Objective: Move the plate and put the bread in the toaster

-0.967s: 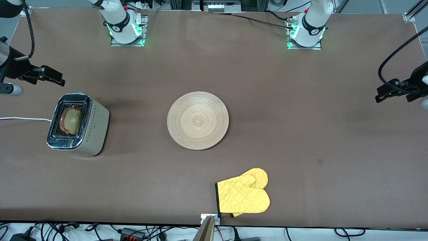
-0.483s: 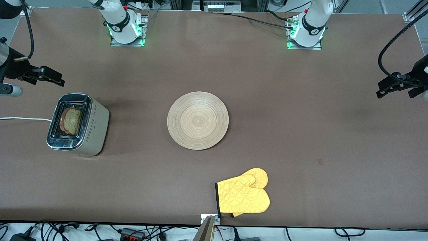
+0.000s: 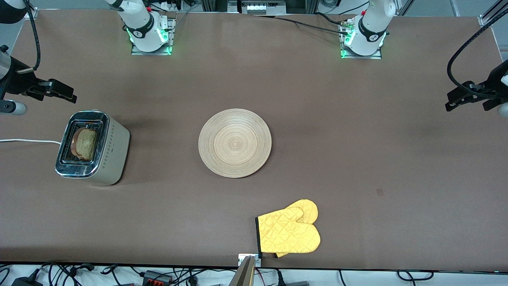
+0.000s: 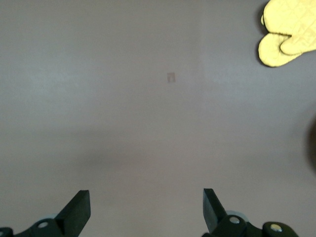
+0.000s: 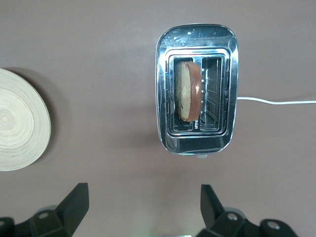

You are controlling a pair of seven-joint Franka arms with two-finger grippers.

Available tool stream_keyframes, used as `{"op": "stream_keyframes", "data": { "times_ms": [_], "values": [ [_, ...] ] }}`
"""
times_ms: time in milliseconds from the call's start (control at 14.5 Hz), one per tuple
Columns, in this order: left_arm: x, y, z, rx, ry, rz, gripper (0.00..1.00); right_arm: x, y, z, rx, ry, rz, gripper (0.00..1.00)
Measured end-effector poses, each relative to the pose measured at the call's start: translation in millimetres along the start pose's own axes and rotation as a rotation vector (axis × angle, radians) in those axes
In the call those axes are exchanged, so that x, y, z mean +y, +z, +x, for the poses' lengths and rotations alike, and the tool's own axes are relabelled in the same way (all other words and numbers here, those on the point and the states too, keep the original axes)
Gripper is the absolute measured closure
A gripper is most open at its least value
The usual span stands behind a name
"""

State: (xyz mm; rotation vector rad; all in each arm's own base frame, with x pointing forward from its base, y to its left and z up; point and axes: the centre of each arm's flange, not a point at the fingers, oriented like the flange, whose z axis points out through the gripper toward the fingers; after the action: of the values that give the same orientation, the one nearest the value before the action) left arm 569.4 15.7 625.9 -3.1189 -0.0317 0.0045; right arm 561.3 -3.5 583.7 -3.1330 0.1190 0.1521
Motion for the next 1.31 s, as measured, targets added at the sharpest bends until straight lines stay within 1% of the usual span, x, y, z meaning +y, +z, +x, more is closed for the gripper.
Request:
{"op": "stream_keyframes", "data": {
  "times_ms": [207, 414, 1036, 1312],
  "values": [
    [7.5, 0.9, -6.0, -0.038, 0.01, 0.006, 0.0, 0.1, 1.2, 0.7, -0.002, 0.0, 0.0, 0.0],
    [8.8, 1.2, -9.1, -0.056, 0.016, 0.007, 0.0, 0.0, 0.8, 0.8, -0.001, 0.0, 0.0, 0.0],
    [13.6, 1.5, -9.5, -0.058, 0.027, 0.008, 0.0, -2.4, -1.0, 0.7, 0.003, -0.004, 0.0, 0.0],
    [15.4, 1.3, -9.6, -0.058, 0.029, -0.004, 0.0, -0.5, -1.1, 0.9, 0.003, -0.001, -0.001, 0.0]
  ]
}}
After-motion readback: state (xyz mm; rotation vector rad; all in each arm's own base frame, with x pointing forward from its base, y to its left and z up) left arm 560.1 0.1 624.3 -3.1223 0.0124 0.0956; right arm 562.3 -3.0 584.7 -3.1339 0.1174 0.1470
